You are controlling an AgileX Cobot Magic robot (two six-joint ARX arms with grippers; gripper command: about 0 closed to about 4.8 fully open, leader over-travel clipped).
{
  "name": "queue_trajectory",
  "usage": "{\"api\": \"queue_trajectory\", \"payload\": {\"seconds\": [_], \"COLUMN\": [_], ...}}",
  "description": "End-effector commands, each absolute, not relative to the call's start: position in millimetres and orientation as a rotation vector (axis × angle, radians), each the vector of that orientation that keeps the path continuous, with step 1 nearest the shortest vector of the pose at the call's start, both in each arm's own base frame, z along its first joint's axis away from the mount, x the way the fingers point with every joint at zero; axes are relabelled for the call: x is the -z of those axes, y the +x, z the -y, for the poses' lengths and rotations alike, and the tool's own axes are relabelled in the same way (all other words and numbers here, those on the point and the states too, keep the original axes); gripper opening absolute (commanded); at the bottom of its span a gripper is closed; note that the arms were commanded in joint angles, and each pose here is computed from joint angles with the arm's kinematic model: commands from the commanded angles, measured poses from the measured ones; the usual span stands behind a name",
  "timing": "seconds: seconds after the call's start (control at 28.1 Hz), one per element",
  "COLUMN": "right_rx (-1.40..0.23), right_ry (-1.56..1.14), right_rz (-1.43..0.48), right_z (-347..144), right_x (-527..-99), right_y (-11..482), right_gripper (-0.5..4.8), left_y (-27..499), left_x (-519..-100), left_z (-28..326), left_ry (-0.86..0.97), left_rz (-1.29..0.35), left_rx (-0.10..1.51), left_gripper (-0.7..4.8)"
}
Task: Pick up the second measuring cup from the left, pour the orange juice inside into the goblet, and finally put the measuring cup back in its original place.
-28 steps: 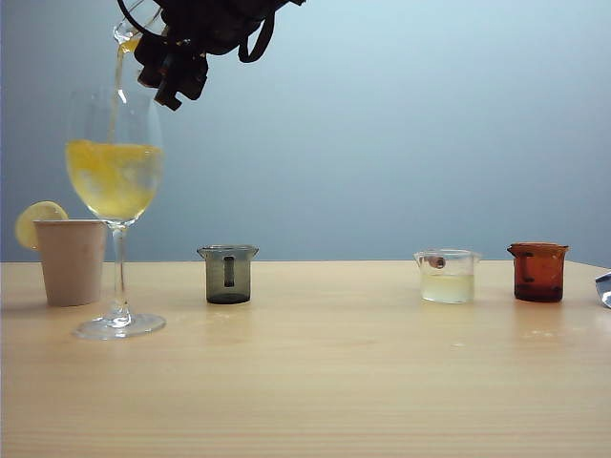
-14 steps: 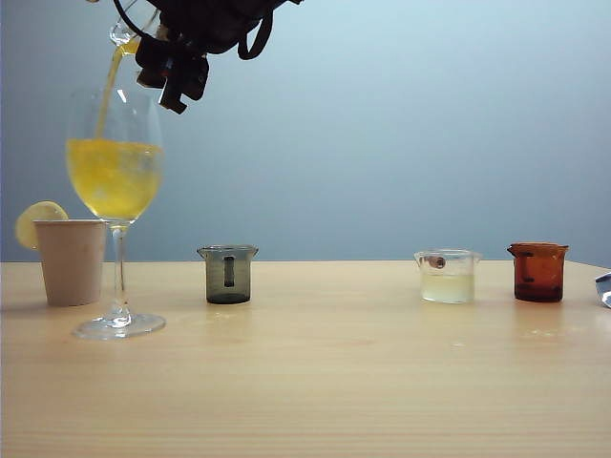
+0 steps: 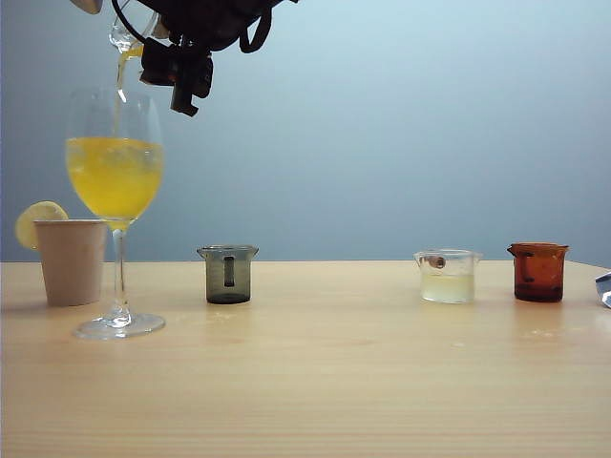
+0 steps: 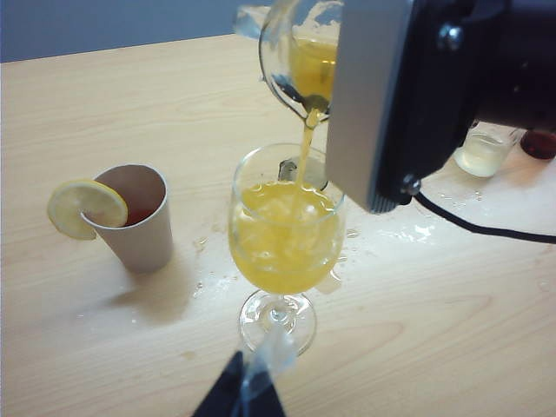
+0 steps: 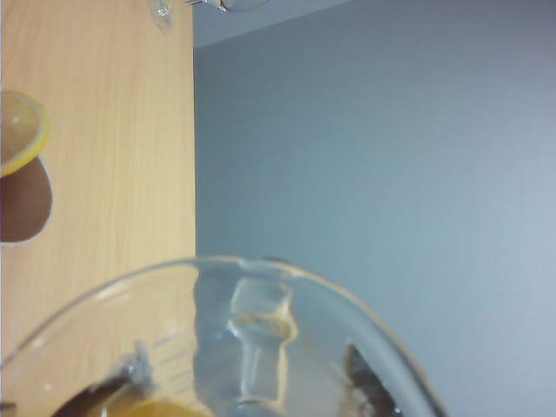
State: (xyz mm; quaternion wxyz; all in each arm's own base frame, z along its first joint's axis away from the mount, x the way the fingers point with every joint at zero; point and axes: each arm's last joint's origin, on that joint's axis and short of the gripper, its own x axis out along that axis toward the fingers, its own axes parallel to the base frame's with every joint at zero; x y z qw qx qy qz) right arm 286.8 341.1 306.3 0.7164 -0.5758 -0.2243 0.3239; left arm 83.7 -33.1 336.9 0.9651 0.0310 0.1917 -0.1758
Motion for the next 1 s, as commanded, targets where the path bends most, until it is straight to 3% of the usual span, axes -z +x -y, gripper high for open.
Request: {"api": "queue_trajectory", "payload": {"seconds": [0.04,1.0], "right_rx": [-0.681,-0.627], "right_ry": [-1.272,-1.466], "right_rz": [0.545,0.67], "right_z": [-340.5,-341.2], "right_x": [-316.8,-319.4], "right_y": [284.6,283.8], "right_gripper": [1.93,1.93], "left_y": [83.9,83.9], "left_x": [-338.3,-338.3], "left_z": [33.1,33.1], "left_ry": [0.062,0.061], "left_rz": [-0.373,-0.373], "left_rx": [0.353,0.353], "left_gripper": [-0.05,-0.05]}}
